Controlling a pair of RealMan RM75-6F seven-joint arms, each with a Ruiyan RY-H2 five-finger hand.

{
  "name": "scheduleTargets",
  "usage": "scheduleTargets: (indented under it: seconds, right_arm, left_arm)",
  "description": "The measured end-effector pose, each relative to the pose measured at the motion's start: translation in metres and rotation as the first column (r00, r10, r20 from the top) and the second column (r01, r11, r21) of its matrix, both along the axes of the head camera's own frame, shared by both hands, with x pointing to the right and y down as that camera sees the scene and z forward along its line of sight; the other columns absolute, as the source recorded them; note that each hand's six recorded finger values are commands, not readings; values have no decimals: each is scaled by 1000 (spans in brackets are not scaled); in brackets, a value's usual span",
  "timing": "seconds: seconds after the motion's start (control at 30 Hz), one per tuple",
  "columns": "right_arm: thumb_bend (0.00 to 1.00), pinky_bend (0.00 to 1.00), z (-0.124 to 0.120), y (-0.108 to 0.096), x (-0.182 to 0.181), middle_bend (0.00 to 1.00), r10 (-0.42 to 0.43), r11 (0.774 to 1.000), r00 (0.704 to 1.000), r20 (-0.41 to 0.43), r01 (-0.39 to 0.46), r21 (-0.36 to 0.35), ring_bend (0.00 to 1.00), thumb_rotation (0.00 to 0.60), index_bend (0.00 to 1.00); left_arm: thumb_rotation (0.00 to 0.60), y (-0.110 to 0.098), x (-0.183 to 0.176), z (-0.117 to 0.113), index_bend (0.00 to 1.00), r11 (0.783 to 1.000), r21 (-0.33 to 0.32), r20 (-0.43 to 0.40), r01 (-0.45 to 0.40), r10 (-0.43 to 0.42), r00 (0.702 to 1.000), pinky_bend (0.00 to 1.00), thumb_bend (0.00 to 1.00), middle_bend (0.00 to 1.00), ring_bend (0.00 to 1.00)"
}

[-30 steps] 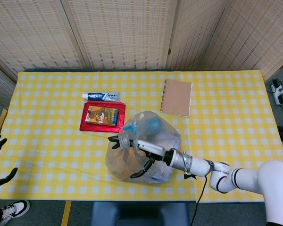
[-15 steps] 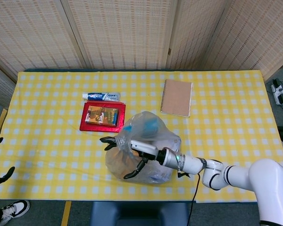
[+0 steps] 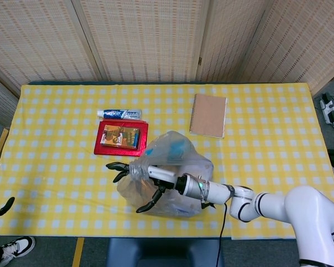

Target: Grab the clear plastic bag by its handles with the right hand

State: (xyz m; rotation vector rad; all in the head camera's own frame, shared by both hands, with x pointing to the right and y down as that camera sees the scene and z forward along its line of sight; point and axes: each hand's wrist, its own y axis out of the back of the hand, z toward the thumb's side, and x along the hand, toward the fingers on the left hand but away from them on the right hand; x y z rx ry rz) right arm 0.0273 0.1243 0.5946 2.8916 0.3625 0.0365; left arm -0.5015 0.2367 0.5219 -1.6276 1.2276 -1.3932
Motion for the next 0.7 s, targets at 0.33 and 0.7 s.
scheduleTargets:
  seconds: [0.33, 0.7]
  right_arm:
    - [188, 0, -3, -2, -11, 23, -5, 998, 999, 36, 7, -70, 197, 600, 0]
    - [188, 1, -14, -5, -9, 60, 1, 983, 993, 116, 20, -181, 167, 600, 0]
  left_arm:
    - [600, -2, 0, -1, 0, 1000, 3, -3, 0, 0, 1000, 50, 319, 25, 17]
    - [600, 0, 0, 0, 0, 1000, 0, -3, -1, 1, 1000, 50, 320, 25, 17]
